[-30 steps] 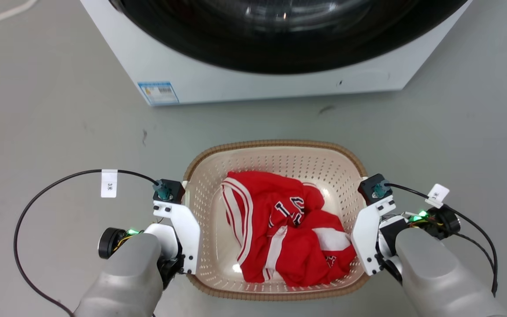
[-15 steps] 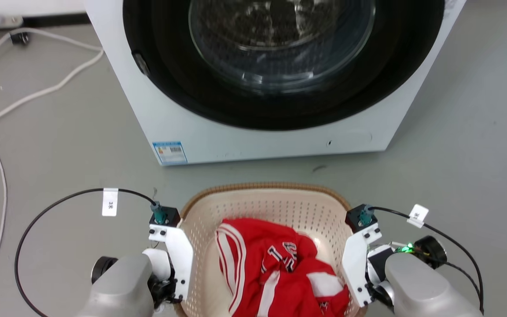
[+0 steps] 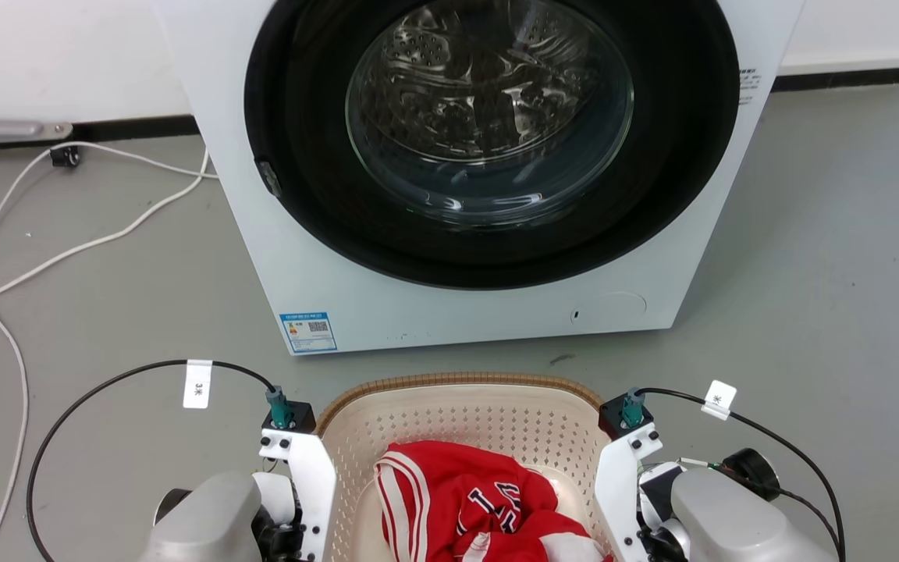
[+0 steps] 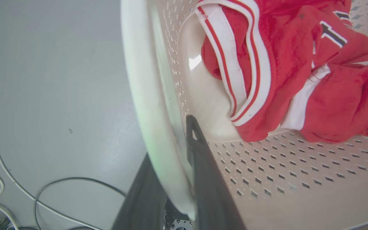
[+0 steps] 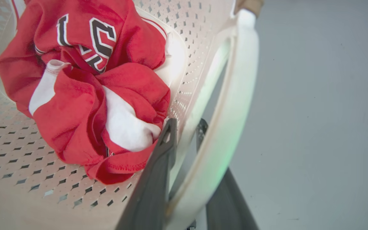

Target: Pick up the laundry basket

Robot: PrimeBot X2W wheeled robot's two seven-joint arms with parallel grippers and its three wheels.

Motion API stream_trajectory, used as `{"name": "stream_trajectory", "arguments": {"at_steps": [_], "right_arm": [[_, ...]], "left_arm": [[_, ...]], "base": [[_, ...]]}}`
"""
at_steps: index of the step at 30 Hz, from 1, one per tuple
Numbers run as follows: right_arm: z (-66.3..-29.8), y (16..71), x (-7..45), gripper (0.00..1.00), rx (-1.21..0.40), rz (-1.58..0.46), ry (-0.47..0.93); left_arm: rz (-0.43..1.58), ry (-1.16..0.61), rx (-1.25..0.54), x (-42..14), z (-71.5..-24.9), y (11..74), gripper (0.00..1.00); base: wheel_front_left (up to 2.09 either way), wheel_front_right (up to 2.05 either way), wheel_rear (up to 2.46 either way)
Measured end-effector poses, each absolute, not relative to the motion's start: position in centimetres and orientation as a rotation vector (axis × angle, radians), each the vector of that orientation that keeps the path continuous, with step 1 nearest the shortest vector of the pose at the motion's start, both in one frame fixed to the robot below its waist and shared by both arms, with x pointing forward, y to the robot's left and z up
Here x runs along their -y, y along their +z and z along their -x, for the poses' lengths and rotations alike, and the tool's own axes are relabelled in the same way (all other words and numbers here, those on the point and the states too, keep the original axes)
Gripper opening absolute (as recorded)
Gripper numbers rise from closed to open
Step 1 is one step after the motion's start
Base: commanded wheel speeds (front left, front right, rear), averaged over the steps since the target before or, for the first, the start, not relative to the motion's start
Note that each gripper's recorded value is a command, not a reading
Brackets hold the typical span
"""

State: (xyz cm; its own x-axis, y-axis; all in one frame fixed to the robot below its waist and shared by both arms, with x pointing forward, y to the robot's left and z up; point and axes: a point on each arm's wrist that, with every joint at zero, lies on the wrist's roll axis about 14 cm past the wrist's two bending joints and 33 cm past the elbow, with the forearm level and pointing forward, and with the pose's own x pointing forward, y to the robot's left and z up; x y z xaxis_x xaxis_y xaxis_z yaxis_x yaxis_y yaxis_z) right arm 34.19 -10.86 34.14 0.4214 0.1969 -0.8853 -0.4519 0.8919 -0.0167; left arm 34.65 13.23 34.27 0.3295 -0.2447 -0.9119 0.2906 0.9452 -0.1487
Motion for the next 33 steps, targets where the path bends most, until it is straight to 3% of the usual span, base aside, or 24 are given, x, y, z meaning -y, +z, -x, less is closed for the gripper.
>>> {"name": "stream_trajectory", "arguments": {"at_steps": [33], "right_arm": [[-33.8,35.4,10.9,0.00,-1.047,0.270,0.417]], "left_arm": [[-0.057,-0.360,-1.173,-13.2,-33.8,35.1,0.00]], "base": [[0.00,0.00,0.00]]}}
